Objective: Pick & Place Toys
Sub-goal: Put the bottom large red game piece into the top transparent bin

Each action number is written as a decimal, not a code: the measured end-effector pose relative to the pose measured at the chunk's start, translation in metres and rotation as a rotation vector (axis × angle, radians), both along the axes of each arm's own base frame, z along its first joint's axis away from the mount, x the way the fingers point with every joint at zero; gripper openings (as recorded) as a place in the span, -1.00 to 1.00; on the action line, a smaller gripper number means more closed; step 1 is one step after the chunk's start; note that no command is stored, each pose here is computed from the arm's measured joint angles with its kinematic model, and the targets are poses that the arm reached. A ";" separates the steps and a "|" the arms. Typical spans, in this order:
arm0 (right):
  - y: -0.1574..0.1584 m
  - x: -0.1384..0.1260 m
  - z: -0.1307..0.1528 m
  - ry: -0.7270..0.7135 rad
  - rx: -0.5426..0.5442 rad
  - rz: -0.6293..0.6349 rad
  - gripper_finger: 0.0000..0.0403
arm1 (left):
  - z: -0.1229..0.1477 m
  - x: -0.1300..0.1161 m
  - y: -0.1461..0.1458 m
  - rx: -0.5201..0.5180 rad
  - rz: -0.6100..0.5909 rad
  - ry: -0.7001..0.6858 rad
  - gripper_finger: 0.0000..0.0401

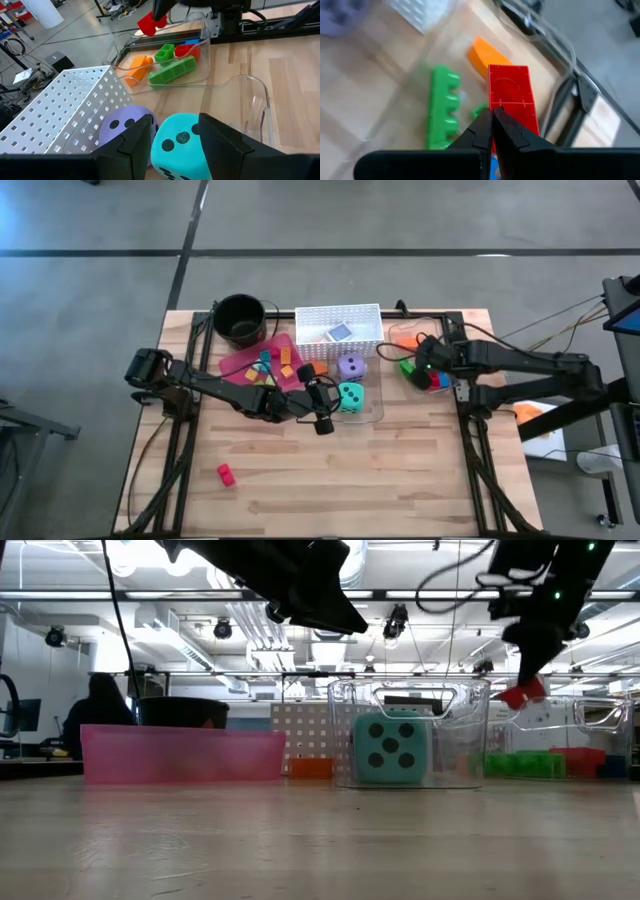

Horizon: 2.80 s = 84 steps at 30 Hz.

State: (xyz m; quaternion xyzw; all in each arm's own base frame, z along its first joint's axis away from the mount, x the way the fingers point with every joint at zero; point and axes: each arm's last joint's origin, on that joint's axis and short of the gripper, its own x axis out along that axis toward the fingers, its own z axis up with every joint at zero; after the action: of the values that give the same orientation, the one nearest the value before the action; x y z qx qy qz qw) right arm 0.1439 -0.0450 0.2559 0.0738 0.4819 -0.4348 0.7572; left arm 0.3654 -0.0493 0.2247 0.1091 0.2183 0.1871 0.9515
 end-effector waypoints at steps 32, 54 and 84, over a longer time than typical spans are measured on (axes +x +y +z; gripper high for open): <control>-0.053 -0.014 -0.017 -0.011 0.241 -0.123 -0.93 | 0.000 0.000 0.000 -0.002 0.000 0.002 -0.18; -0.051 -0.012 -0.018 -0.013 0.307 -0.004 -0.93 | 0.000 0.000 0.000 -0.005 0.002 0.002 -0.18; -0.054 -0.009 -0.016 -0.091 0.289 -0.073 -0.89 | 0.000 0.000 0.000 -0.004 0.001 0.002 -0.18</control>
State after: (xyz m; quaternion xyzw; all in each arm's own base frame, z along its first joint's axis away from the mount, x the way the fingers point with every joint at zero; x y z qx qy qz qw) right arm 0.1351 -0.0986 0.2395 0.2190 0.5016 -0.3846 0.7433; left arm 0.3653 -0.0496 0.2243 0.1071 0.2196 0.1871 0.9515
